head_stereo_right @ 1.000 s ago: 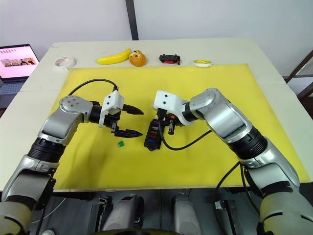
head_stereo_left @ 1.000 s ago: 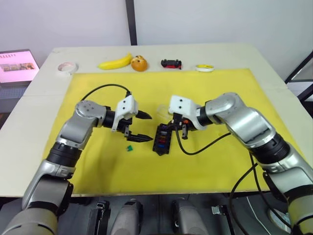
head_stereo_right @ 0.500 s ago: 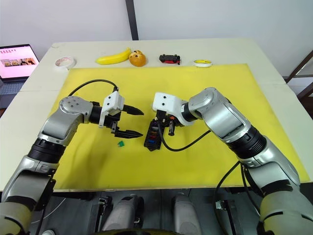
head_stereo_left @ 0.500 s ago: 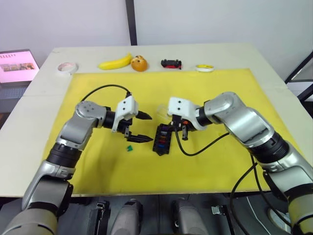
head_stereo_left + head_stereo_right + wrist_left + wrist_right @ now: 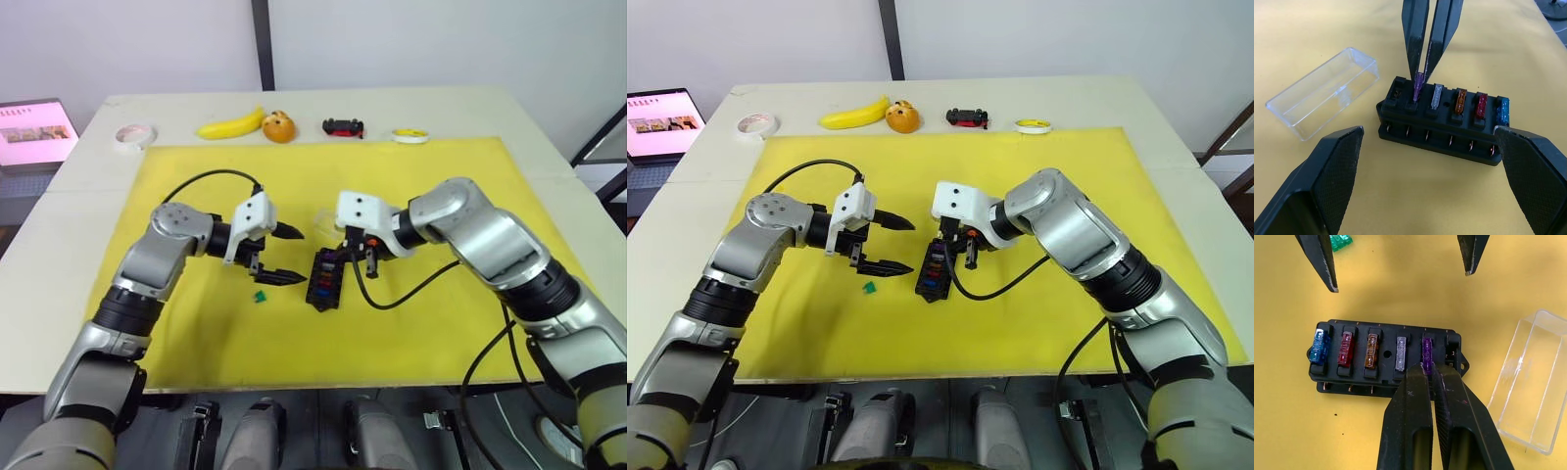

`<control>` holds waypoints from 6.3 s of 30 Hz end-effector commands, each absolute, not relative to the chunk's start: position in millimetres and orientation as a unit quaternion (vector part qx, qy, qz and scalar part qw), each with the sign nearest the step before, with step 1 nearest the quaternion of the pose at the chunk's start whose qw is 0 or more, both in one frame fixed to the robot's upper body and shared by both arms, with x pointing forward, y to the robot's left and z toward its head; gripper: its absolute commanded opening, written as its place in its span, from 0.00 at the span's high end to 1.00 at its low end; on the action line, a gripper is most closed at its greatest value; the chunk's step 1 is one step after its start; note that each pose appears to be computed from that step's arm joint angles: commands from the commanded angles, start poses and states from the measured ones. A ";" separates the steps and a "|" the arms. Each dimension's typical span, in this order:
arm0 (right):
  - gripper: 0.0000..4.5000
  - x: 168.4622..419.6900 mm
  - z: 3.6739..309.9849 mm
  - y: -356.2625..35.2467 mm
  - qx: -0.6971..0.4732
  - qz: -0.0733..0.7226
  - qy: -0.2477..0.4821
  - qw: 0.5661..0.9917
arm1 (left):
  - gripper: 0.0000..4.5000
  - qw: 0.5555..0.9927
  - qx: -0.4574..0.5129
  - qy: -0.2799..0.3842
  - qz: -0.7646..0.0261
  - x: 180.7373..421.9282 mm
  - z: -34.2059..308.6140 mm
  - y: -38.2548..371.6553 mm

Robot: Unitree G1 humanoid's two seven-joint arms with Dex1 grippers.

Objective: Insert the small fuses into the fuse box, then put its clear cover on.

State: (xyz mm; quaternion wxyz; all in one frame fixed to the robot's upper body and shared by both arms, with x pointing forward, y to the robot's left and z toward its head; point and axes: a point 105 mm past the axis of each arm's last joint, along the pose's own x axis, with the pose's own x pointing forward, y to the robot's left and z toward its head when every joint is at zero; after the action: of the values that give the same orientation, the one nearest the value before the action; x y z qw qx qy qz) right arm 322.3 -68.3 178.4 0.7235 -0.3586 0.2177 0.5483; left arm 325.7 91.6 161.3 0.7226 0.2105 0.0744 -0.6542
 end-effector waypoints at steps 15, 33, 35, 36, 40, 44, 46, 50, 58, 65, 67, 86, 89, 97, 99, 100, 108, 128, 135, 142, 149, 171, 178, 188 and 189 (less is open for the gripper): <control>0.95 330.5 184.5 -70.5 -0.379 0.540 0.211 0.722 | 0.00 0.722 0.218 0.059 -0.654 323.4 166.9 89.0; 0.44 327.4 194.8 -63.8 -0.354 0.552 0.199 0.728 | 0.00 0.721 0.219 0.062 -0.654 321.9 165.5 89.7; 0.44 327.2 198.7 -64.8 -0.344 0.553 0.197 0.732 | 0.00 0.721 0.219 0.062 -0.654 321.6 165.4 89.9; 0.44 327.2 200.2 -65.6 -0.340 0.554 0.196 0.734 | 0.00 0.721 0.220 0.062 -0.655 321.5 165.4 89.9; 0.44 323.9 205.1 -70.1 -0.298 0.563 0.188 0.747 | 0.00 0.721 0.220 0.063 -0.654 321.5 165.4 90.0; 0.44 316.1 202.8 -71.2 -0.214 0.574 0.179 0.770 | 0.00 0.721 0.220 0.063 -0.654 321.8 165.9 90.0; 0.44 315.1 200.0 -71.8 -0.169 0.570 0.180 0.783 | 0.00 0.721 0.220 0.062 -0.654 322.0 166.4 89.7; 0.44 310.9 193.5 -71.9 -0.065 0.562 0.181 0.805 | 0.00 0.719 0.220 0.062 -0.656 321.9 166.4 89.5; 0.44 309.3 172.4 -71.3 -0.057 0.528 0.188 0.826 | 0.00 0.715 0.219 0.063 -0.660 322.1 167.1 87.5; 0.44 310.2 164.7 -69.9 -0.062 0.513 0.197 0.833 | 0.00 0.714 0.220 0.061 -0.661 322.7 167.6 86.9; 0.44 310.1 164.7 -70.0 -0.063 0.512 0.198 0.833 | 0.00 0.715 0.219 0.061 -0.661 323.0 167.9 86.7; 0.98 310.2 163.3 -70.5 -0.118 0.508 0.188 0.832 | 0.00 0.719 0.219 0.060 -0.658 323.4 168.1 87.9; 0.98 309.3 166.5 -69.9 -0.140 0.510 0.174 0.830 | 0.00 0.719 0.218 0.060 -0.657 323.7 168.2 88.1; 0.98 315.0 185.3 -71.1 -0.153 0.505 0.145 0.837 | 0.00 0.727 0.218 0.071 -0.647 326.3 165.9 98.5; 0.98 313.9 188.7 -71.5 -0.159 0.509 0.142 0.834 | 0.00 0.730 0.219 0.078 -0.642 327.2 164.6 104.7; 0.98 311.7 189.8 -72.9 -0.169 0.513 0.142 0.830 | 0.00 0.734 0.222 0.083 -0.636 328.8 164.0 110.9; 0.98 286.2 203.7 -89.7 -0.287 0.534 0.100 0.789 | 0.00 0.736 0.188 0.171 -0.627 309.5 155.5 160.0; 0.01 243.5 242.0 -103.9 -0.347 0.576 0.066 0.737 | 0.00 0.710 -0.256 0.367 -0.544 262.0 147.9 194.9; 0.01 234.2 258.9 -107.9 -0.360 0.577 0.061 0.730 | 0.00 0.688 -0.319 0.403 -0.513 270.3 139.1 188.6; 0.01 225.1 266.3 -115.1 -0.357 0.582 0.076 0.727 | 0.00 0.682 -0.320 0.417 -0.509 275.7 126.5 176.0; 0.01 224.4 268.2 -114.8 -0.358 0.578 0.076 0.729 | 0.00 0.686 -0.314 0.419 -0.505 283.8 115.8 165.3; 0.01 224.0 266.3 -113.1 -0.358 0.571 0.082 0.734 | 0.00 0.675 -0.300 0.429 -0.520 289.5 99.5 144.0; 0.00 223.7 264.5 -112.0 -0.358 0.571 0.083 0.734 | 0.20 0.679 -0.298 0.429 -0.516 289.8 92.6 143.2; 0.00 221.6 261.6 -110.2 -0.356 0.576 0.084 0.731 | 0.98 0.693 -0.291 0.429 -0.501 288.7 81.7 151.5; 0.00 221.5 261.0 -109.9 -0.354 0.577 0.084 0.731 | 0.98 0.696 -0.292 0.425 -0.499 289.0 83.2 153.8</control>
State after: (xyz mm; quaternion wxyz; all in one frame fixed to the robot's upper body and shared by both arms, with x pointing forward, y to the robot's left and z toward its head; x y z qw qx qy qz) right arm 224.0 -110.5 257.4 0.7317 -0.3469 0.0930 0.5794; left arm 292.4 147.8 94.3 0.6939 -0.2880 0.4094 -0.5176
